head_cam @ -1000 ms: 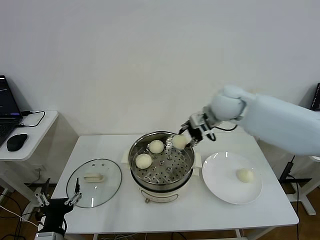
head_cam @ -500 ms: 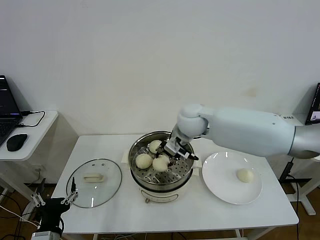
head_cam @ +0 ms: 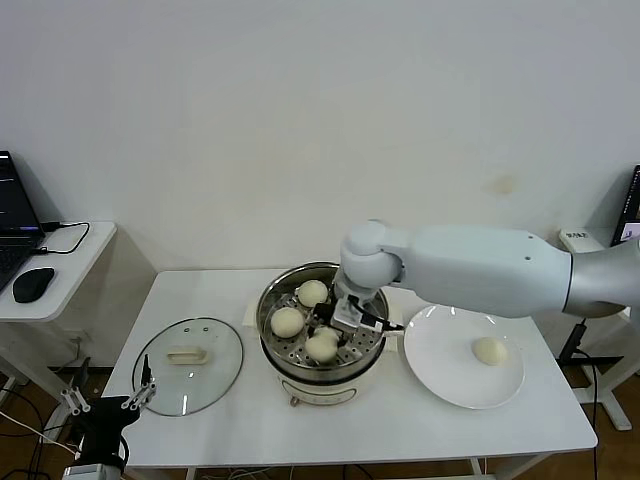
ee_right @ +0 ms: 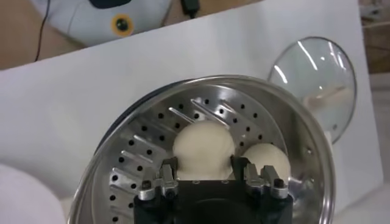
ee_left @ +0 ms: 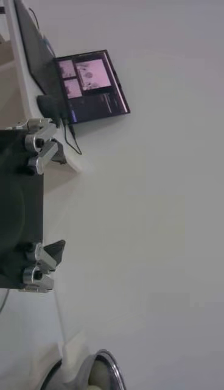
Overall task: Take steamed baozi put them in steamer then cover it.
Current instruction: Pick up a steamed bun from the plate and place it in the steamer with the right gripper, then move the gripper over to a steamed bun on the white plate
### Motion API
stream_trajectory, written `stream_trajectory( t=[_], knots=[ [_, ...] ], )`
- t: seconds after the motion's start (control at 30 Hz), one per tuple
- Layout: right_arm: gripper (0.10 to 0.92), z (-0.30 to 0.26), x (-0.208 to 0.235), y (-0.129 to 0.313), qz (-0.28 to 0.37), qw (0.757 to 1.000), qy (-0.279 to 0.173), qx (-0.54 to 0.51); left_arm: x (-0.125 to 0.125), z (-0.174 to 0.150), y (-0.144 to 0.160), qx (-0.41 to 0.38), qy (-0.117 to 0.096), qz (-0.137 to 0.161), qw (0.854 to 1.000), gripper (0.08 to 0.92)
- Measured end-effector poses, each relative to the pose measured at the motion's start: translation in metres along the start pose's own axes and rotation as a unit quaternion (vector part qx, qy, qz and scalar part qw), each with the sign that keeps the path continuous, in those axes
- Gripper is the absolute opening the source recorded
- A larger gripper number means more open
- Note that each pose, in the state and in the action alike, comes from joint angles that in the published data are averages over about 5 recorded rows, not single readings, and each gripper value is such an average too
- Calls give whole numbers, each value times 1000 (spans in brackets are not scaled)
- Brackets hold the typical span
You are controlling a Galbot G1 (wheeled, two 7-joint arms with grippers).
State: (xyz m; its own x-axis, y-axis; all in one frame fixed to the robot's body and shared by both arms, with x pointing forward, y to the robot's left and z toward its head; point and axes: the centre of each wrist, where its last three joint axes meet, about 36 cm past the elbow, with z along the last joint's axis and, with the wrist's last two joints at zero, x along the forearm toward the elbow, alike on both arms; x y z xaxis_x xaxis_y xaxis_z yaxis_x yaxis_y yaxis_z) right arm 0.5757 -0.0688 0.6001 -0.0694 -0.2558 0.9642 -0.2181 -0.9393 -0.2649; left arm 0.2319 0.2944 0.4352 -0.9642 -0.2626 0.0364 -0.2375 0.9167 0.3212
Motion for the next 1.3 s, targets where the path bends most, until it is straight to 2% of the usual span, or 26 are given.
stream_trajectory(
  t=[0.2, 0.3, 0.5, 0.7, 1.0, 1.3],
  knots=[
    [762, 2, 3, 3, 2, 1000, 2, 8, -1, 0, 0, -1, -2, 0, 1000, 823],
    [811, 7, 13, 5, 8, 1000, 10, 4, -1, 0, 2, -3, -3, 0, 1000, 823],
    [822, 20, 43, 13, 29, 999, 32, -31, -2, -1, 4, -8, -6, 0, 1000, 823],
    [823, 36, 82, 40, 55, 990, 51, -123, -4, -3, 5, -11, -11, 5, 1000, 823],
    [823, 64, 112, 140, 72, 940, 92, -321, -8, -5, 1, -12, -18, 19, 1000, 823],
    [823, 74, 97, 256, 61, 880, 117, -456, -10, -2, -3, -15, -17, 31, 999, 823]
  ],
)
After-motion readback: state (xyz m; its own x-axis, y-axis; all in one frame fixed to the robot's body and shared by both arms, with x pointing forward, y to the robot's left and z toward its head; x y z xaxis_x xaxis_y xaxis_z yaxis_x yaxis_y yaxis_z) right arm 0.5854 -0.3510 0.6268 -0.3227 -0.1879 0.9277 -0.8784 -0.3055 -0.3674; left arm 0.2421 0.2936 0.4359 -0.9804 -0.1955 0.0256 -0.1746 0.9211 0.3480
